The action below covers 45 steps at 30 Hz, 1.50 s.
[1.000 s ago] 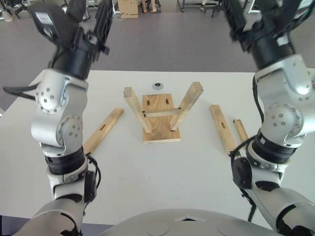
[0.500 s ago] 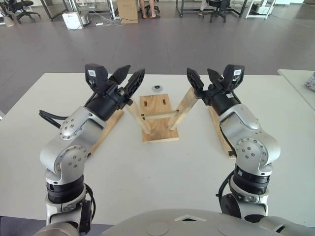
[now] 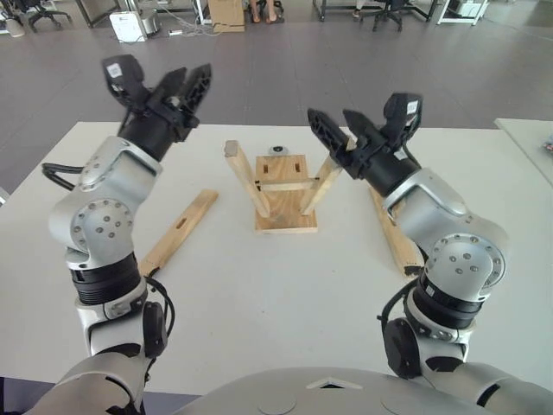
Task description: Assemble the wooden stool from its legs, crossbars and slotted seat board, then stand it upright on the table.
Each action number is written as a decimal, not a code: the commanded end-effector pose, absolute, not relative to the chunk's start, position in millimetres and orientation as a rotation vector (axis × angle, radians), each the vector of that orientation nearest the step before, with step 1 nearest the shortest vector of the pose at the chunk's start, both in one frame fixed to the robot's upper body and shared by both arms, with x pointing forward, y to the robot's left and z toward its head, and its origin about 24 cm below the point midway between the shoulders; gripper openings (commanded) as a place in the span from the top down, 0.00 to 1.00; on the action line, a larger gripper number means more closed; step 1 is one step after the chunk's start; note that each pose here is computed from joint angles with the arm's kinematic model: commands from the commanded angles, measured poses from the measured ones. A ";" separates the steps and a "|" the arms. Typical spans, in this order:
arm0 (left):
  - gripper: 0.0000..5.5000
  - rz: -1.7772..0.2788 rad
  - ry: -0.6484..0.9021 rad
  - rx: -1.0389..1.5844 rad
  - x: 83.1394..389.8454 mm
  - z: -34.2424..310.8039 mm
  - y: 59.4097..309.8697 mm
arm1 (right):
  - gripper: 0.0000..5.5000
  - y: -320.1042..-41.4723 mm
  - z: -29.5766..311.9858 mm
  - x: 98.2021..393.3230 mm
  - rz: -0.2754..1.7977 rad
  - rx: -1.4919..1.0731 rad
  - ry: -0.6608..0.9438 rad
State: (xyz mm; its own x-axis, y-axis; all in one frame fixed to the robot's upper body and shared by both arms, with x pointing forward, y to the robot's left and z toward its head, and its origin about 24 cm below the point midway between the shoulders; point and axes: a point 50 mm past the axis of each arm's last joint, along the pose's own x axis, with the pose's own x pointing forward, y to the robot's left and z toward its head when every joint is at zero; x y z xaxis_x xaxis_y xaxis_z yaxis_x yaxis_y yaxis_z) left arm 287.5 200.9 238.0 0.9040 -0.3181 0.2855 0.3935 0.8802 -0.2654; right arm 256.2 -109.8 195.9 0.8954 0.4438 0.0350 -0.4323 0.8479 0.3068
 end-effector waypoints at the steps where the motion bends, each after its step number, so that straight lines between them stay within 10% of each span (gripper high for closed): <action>1: 0.50 -0.345 -0.290 -0.311 286.2 251.5 213.5 | 0.22 -123.7 180.2 258.9 0.311 0.162 0.070; 6: 0.50 -0.334 -0.284 -0.322 282.6 245.8 211.1 | 0.22 -162.4 181.5 276.8 0.200 -0.065 0.012; 10: 0.50 -0.315 -0.270 -0.334 279.6 237.0 210.5 | 0.22 -232.7 252.1 307.0 -0.117 -0.182 -0.318; 17: 0.50 -0.320 -0.259 -0.350 280.4 231.8 205.5 | 0.22 -157.4 284.3 292.0 0.287 0.044 -0.478; 26: 0.50 -0.353 -0.251 -0.350 282.0 231.5 197.4 | 0.22 -46.1 235.4 234.8 0.806 0.081 -0.088; 33: 0.50 -0.343 -0.252 -0.357 279.5 227.7 198.5 | 0.22 -99.7 139.7 238.0 0.591 -0.017 0.370; 38: 0.50 -0.332 -0.252 -0.354 277.6 226.3 201.1 | 0.22 -170.0 147.3 263.4 0.469 -0.184 0.370; 45: 0.50 -0.365 -0.250 -0.358 282.2 228.7 193.8 | 0.22 -86.1 125.5 255.3 0.758 -0.199 0.315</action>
State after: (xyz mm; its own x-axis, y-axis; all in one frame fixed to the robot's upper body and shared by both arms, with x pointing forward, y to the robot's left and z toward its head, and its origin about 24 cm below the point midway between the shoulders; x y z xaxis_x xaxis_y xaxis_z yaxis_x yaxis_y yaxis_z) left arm 280.3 196.5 224.4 0.9104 -0.2955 0.2895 0.3796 0.8750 -0.3004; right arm 257.3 -96.8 136.5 0.6775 0.6596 -0.3255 -0.6953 0.7187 0.0091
